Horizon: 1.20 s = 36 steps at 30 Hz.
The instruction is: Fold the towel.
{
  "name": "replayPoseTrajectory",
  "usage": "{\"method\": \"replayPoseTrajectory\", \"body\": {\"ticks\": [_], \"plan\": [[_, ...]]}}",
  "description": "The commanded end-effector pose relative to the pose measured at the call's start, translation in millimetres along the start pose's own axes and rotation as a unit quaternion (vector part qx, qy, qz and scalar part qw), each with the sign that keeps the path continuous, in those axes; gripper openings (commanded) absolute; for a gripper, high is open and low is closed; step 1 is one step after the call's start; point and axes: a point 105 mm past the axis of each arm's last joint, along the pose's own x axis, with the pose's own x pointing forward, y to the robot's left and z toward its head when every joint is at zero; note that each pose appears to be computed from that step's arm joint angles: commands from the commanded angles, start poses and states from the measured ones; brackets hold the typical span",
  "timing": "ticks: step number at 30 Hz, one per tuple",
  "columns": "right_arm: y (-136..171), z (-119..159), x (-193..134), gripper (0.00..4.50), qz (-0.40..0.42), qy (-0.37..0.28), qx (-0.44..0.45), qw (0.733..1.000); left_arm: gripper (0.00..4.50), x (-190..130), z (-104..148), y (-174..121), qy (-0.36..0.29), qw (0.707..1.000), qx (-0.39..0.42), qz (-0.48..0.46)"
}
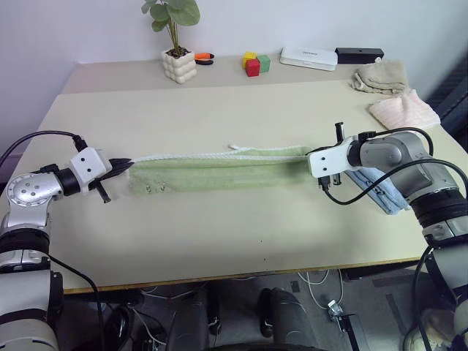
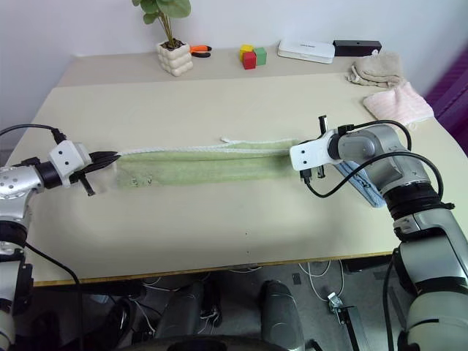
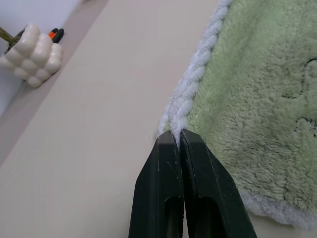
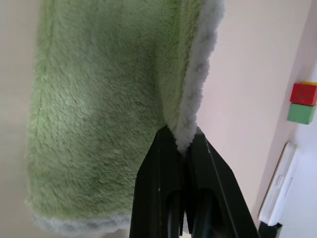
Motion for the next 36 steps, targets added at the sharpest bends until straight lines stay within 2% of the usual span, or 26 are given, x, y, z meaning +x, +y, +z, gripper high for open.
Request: {"method": "replayPoseTrajectory", "body": {"ticks": [1,14,18,20,21,23,28,30,34,36], "plan": [[-16,-4,-4,0.03,-0.026,0.012,-0.009,1.0,0.0,0,1,9,0.001,1.0,0.006,0.024],[-18,-6,6,0.03,-0.042,0.022,-0.009,0.999,0.0,12,-3,12,0.016,0.999,-0.007,0.046],[-17,-6,9,0.03,-0.045,0.02,0.012,0.999,0.0,19,-6,7,0.016,0.998,-0.046,0.034],[-17,-4,11,0.0,-0.046,0.015,0.022,0.999,0.58,22,-7,8,0.013,0.997,-0.063,0.041],[-17,-4,11,0.27,-0.046,0.015,0.032,0.998,0.89,23,-7,8,0.012,0.997,-0.07,0.039],[-17,-4,12,0.85,-0.045,0.015,0.036,0.998,1.83,24,-5,9,0.01,0.997,-0.07,0.041],[-15,-1,13,3.35,-0.046,0.01,0.038,0.998,4.46,24,-2,17,0.007,0.996,-0.054,0.067],[-15,0,13,4.33,-0.048,0.009,0.04,0.998,4.5,22,-1,21,0.006,0.995,-0.053,0.082],[-16,-11,12,4.42,-0.066,0.038,0.056,0.996,4.5,14,-1,37,0.019,0.991,-0.027,0.133],[-25,-16,10,4.42,-0.093,0.05,0.08,0.991,4.5,11,1,46,0.011,0.987,-0.045,0.154]]}}
